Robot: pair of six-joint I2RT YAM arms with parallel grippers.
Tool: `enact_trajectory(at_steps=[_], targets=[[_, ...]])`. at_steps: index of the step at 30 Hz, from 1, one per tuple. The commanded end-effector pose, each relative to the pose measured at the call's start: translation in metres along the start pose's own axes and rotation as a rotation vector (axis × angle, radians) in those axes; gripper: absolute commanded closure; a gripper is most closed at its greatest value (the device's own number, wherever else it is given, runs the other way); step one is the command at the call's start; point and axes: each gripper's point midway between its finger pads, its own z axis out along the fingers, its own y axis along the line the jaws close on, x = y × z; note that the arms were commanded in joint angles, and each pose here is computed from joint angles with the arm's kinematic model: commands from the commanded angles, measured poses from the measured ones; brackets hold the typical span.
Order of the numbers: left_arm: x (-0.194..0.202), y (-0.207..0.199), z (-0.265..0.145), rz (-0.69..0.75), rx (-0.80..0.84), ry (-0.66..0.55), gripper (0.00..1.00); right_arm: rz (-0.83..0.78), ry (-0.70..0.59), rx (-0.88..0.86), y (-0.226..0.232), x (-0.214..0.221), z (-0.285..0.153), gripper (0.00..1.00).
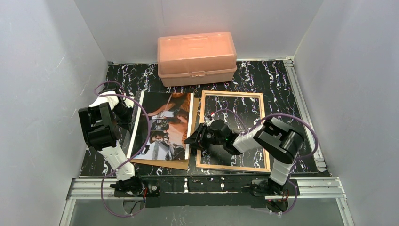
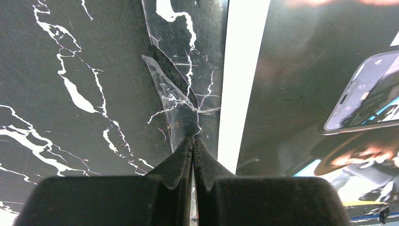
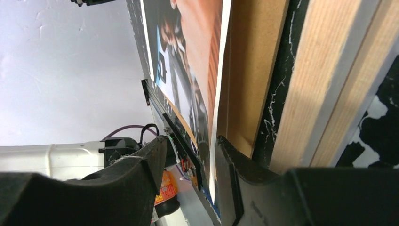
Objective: Put the photo into the frame
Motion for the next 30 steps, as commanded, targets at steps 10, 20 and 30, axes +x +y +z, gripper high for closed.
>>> enact_trajectory(at_steps=[10,20,30], targets=[[0.021,-0.014,0.028,0.023,0.091,0.076,1.00,-0.044,0.058,-0.190,0.046,0.004,0.024,0.42],[0.022,-0.021,0.026,0.031,0.134,0.079,1.00,-0.115,0.052,-0.277,0.083,0.003,0.044,0.38],[0.025,-0.030,0.019,0.035,0.180,0.084,1.00,-0.117,0.050,-0.005,0.043,0.007,0.079,0.33]])
